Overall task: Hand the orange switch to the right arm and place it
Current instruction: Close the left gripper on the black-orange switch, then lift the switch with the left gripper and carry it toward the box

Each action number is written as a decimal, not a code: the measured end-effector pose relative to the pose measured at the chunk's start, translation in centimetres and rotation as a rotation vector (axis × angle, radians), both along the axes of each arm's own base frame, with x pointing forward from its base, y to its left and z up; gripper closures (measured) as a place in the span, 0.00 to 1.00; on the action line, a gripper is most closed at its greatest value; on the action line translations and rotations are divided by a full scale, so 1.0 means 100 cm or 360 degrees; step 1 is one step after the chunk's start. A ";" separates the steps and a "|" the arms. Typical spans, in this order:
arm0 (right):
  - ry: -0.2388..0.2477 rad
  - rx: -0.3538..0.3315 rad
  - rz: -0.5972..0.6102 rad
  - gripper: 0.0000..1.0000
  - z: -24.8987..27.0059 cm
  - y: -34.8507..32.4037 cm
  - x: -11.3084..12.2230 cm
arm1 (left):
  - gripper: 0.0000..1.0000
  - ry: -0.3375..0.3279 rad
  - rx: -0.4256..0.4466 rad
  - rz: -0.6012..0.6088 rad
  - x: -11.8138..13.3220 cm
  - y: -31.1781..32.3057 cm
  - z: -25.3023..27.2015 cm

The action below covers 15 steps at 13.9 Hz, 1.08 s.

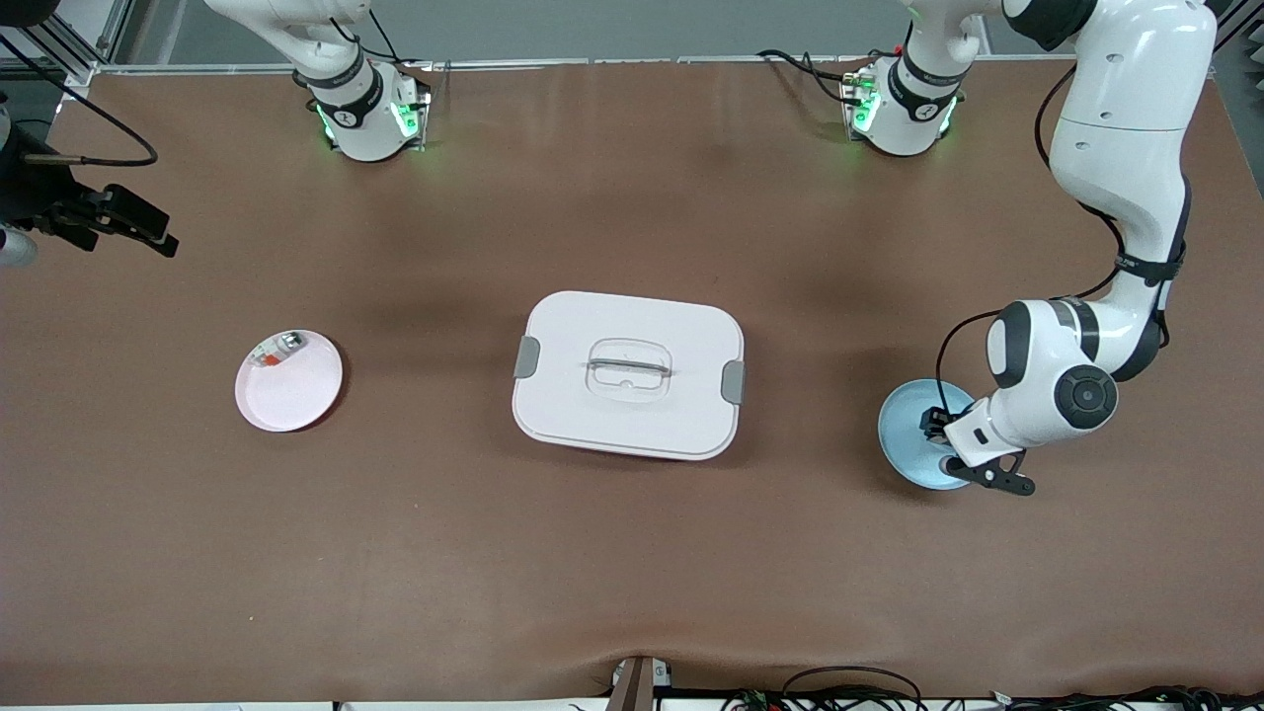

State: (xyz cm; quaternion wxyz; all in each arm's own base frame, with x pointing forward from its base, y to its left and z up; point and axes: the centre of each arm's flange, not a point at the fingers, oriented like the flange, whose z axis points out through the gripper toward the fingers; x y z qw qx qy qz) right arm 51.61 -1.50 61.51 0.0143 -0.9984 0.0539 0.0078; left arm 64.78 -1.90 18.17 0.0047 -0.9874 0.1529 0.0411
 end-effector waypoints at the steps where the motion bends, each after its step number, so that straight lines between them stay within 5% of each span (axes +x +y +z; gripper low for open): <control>1: 0.0000 0.0000 0.0000 0.00 0.000 0.000 0.000 | 0.28 -0.0002 0.0000 0.0000 0.000 0.000 0.001; 9: 0.0008 0.0000 -0.0001 0.00 -0.001 0.000 -0.001 | 0.28 0.0019 0.0006 0.0028 0.001 0.003 0.071; 15: 0.0014 0.0002 -0.0009 0.00 0.000 -0.003 -0.001 | 0.28 0.0191 -0.0007 0.0229 -0.016 -0.008 0.159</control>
